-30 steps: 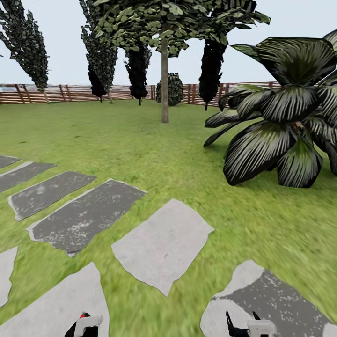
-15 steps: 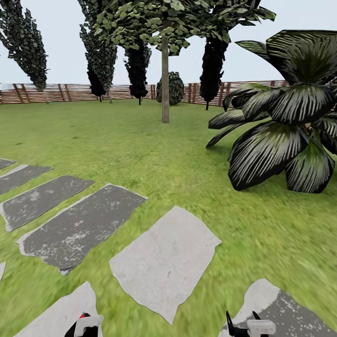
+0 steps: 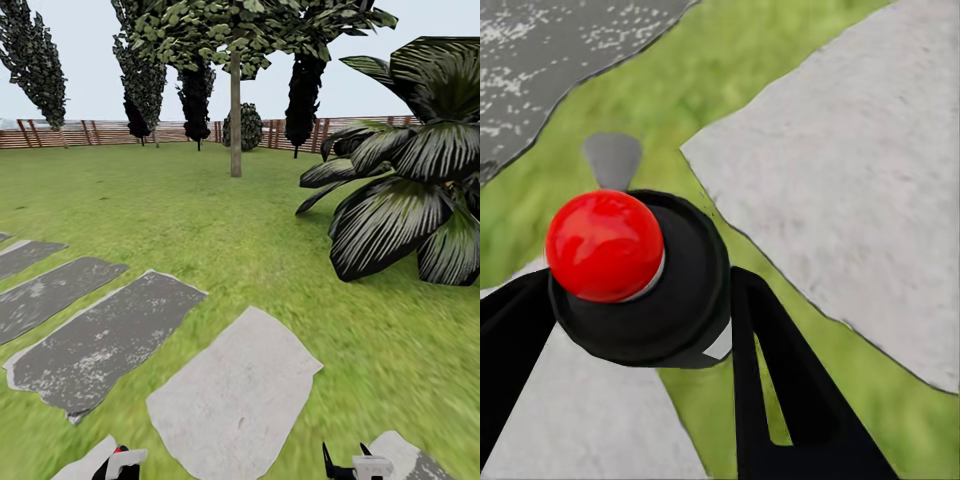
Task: In the garden, pick up the pesticide atomizer on the floor and spray pesticide onto both trees until each tree trunk is fully covered.
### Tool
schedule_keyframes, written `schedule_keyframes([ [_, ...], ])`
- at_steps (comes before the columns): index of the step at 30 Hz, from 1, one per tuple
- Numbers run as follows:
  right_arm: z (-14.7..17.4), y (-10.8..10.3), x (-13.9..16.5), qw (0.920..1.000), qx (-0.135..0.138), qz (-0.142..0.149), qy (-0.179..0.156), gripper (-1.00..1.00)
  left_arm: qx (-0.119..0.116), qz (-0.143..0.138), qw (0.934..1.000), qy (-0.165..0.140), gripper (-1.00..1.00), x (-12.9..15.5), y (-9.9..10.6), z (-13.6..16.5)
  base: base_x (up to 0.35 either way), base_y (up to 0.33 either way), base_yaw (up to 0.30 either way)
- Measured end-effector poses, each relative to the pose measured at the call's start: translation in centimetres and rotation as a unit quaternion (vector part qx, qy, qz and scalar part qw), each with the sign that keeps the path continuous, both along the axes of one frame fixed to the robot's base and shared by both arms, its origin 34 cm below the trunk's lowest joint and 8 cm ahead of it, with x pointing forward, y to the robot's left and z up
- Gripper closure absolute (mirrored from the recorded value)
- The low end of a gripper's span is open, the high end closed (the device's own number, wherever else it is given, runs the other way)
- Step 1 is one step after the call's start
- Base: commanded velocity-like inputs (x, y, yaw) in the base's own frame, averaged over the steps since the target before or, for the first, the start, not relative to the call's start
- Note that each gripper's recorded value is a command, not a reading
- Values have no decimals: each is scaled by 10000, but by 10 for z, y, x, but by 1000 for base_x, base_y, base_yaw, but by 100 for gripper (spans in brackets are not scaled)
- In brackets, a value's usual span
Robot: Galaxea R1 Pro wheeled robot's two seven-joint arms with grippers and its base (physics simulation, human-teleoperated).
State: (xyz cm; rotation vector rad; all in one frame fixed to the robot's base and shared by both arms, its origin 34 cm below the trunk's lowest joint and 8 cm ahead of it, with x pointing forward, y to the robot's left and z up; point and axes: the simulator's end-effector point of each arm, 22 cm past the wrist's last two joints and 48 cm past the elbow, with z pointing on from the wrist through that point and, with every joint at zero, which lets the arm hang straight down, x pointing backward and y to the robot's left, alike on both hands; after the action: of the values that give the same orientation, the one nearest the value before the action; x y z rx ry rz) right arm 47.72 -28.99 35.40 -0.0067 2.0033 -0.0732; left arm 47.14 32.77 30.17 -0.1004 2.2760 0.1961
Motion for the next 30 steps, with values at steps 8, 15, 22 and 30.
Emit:
schedule_keyframes([
  [8,0,1,0,10000,5,6,0,-100,0,1,10000,2,100,0,0,0,338,0,0],
  [15,0,1,0,10000,3,11,4,-100,0,0,10000,4,100,0,0,0,338,40,0],
  [22,-1,1,0,10000,1,13,8,-100,0,0,10000,4,100,0,0,0,338,99,0],
  [30,0,1,0,10000,2,13,2,-100,0,0,10000,4,100,0,0,0,338,104,0],
])
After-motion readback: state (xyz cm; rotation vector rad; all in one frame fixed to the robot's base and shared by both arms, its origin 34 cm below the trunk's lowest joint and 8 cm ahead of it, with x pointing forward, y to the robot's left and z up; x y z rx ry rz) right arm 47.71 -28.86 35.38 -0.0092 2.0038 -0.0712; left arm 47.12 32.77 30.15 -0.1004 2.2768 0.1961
